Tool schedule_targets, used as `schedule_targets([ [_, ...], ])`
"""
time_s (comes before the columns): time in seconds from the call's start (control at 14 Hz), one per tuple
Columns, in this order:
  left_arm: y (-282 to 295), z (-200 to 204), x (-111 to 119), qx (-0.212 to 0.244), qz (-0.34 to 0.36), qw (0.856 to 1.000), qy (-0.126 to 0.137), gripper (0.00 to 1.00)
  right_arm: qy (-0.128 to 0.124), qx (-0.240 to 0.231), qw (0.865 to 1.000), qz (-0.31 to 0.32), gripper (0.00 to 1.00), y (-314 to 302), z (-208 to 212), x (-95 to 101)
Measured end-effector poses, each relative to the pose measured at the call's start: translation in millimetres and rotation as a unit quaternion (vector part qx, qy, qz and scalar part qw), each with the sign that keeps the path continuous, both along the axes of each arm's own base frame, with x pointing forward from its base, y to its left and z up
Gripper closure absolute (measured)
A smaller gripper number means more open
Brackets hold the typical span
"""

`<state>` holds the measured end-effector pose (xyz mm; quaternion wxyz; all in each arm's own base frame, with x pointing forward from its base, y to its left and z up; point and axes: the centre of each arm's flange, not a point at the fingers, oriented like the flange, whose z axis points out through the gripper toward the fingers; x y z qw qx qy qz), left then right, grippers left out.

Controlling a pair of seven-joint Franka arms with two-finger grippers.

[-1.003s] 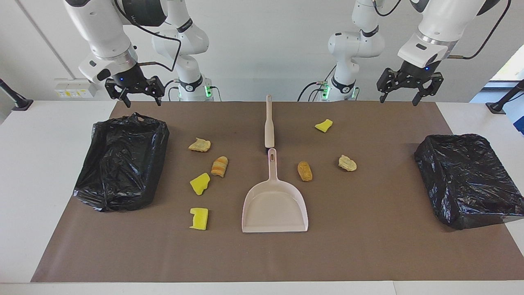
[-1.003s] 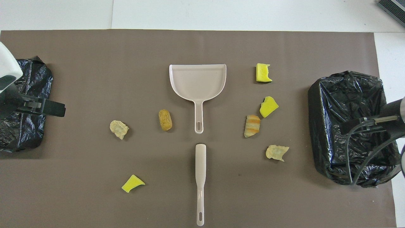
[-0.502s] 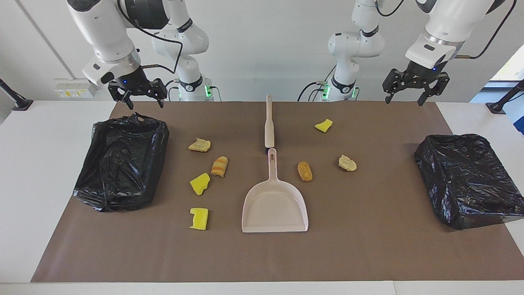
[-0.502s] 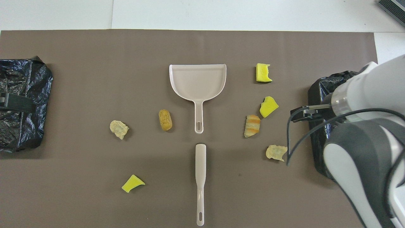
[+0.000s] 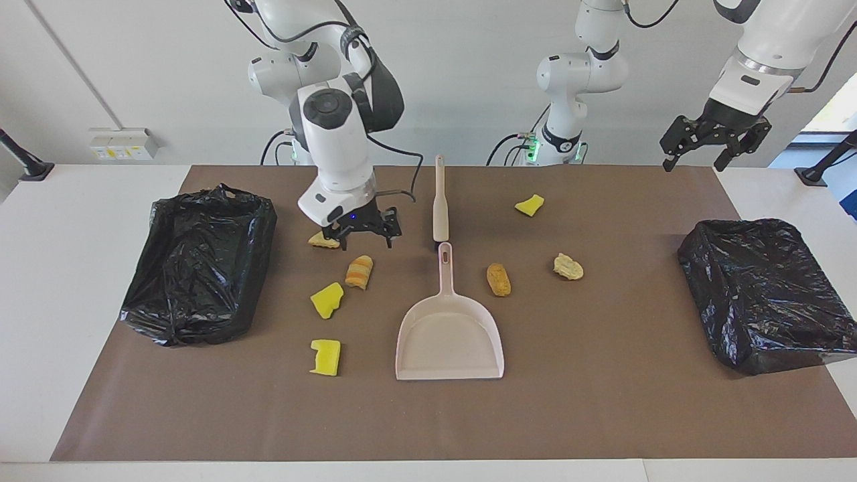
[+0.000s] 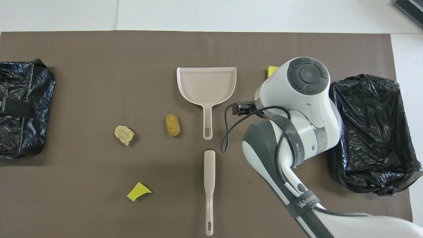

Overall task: Sweep and dump trash in bin
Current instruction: 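Reach the right gripper to the dustpan handle and grasp it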

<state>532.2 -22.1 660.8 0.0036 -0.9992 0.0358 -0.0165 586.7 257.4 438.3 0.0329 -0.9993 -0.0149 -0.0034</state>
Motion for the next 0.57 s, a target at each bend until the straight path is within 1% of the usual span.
schedule_targets([
  [0.14, -16.2, 4.6, -3.9, 0.0, -0.015, 1.0, -0.004, 0.0, 0.001, 0.011, 1.0, -0.002, 0.0, 15.6, -12.4, 0.9],
  [0.36, -44.4, 8.3, -9.1, 0.001, -0.039, 0.999, -0.008, 0.0, -0.002, 0.019, 1.0, -0.021, 0.0, 42.0, -22.8, -1.1],
  [0.5, -48.1, 8.4, -9.6, 0.001, -0.043, 0.999, -0.008, 0.0, 0.007, 0.014, 1.0, -0.016, 0.0, 79.0, -43.7, -9.3],
  [0.57, -46.9, 8.4, -9.5, 0.001, -0.042, 0.999, -0.008, 0.0, 0.006, 0.014, 1.0, -0.013, 0.0, 94.6, -55.3, -12.7],
])
